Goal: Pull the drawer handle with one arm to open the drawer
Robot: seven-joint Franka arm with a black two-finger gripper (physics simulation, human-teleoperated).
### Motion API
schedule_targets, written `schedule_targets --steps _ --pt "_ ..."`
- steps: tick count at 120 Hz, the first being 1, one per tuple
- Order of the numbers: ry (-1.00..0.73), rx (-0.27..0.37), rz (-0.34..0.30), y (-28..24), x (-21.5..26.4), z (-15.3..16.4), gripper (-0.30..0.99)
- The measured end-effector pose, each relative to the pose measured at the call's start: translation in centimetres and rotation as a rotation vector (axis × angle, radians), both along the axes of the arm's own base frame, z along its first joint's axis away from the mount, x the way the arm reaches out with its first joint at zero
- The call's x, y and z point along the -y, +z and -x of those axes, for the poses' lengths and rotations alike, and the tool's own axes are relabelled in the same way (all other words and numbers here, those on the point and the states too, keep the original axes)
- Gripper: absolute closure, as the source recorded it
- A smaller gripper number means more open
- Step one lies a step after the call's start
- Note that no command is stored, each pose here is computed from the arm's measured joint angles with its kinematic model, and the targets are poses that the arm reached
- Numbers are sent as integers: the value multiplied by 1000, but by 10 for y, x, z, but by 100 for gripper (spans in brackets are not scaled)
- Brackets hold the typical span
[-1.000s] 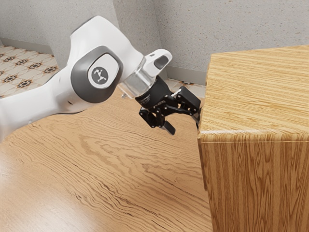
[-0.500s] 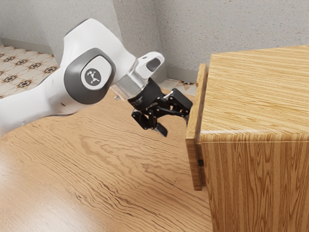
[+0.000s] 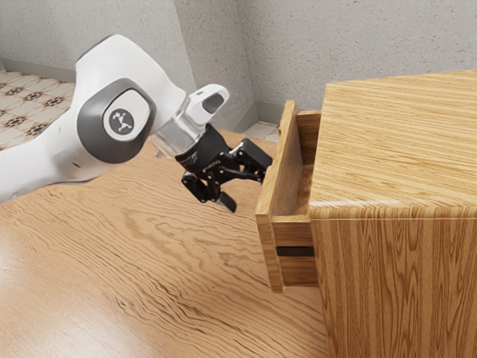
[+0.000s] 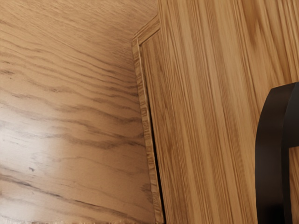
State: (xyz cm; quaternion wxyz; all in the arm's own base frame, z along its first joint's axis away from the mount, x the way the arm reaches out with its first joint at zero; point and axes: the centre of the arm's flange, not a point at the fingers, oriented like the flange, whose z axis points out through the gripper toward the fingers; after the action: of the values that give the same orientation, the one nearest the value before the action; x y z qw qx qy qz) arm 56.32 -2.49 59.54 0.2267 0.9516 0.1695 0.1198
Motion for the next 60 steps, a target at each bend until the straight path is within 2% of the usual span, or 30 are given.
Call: schedule_targets --steps 60 --pt "65 -12 7 -2 -42 24 0"
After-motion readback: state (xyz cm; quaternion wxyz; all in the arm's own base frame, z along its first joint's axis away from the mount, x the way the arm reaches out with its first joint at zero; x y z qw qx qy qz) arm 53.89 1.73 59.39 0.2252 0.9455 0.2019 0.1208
